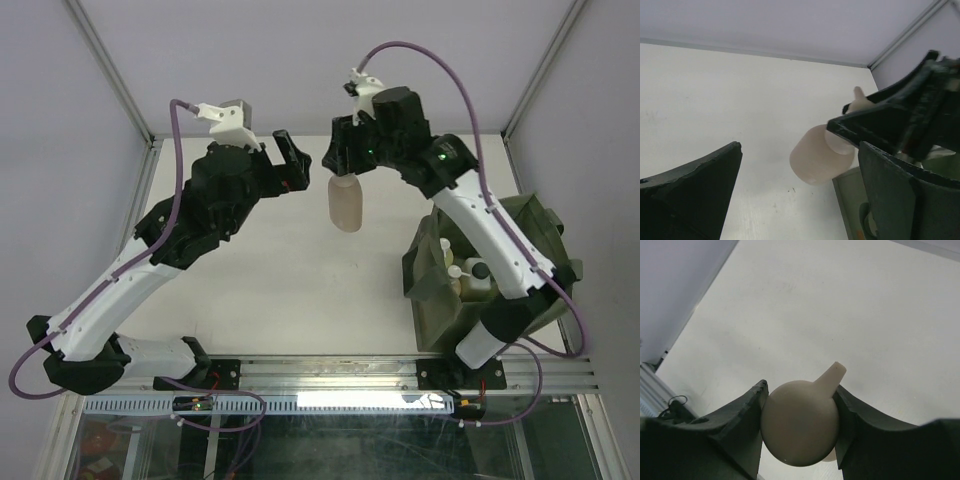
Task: Take the personal care products out of the canvas bag
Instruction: Place the care product at the center of the board.
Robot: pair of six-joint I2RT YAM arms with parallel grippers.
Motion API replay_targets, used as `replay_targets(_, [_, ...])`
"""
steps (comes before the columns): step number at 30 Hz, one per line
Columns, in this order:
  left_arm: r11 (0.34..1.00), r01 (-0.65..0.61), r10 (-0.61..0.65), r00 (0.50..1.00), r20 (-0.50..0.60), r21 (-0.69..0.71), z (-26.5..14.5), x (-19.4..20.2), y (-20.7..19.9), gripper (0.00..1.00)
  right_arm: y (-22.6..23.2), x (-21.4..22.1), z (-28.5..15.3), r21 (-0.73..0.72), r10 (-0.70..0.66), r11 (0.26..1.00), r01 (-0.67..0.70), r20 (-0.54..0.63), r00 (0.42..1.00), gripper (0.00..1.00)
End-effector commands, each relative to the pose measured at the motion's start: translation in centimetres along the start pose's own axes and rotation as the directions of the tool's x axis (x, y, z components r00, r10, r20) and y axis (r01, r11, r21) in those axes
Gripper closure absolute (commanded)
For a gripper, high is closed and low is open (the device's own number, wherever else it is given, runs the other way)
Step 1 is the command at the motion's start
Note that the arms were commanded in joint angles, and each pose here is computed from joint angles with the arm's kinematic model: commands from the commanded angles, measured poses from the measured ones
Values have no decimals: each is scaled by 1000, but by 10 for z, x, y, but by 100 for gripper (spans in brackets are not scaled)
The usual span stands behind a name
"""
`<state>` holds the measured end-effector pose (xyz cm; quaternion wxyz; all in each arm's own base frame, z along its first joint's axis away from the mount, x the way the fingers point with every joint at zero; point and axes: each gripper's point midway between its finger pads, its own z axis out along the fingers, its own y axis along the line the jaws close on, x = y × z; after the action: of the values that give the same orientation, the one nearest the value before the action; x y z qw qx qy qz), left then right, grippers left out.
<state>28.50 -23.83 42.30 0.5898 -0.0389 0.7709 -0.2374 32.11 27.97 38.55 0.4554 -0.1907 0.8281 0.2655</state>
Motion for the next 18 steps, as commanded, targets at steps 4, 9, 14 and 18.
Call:
replay_targets(4, [995,35,-24,993,112,-98,-34,-29,40,1,6,-65,52,52,-93,995,81,319,943,100])
replay_targets(9, [990,54,-38,991,127,-129,-50,-28,58,1,3,-63,88,47,-115,993,105,373,921,100])
replay_targets(14, [989,49,-33,993,117,-138,-56,-23,66,1,-1,-63,132,51,-115,993,104,365,924,100])
replay_targets(18, [990,17,-3,995,98,-141,-54,-18,67,1,-11,-62,160,65,-115,993,98,354,928,100])
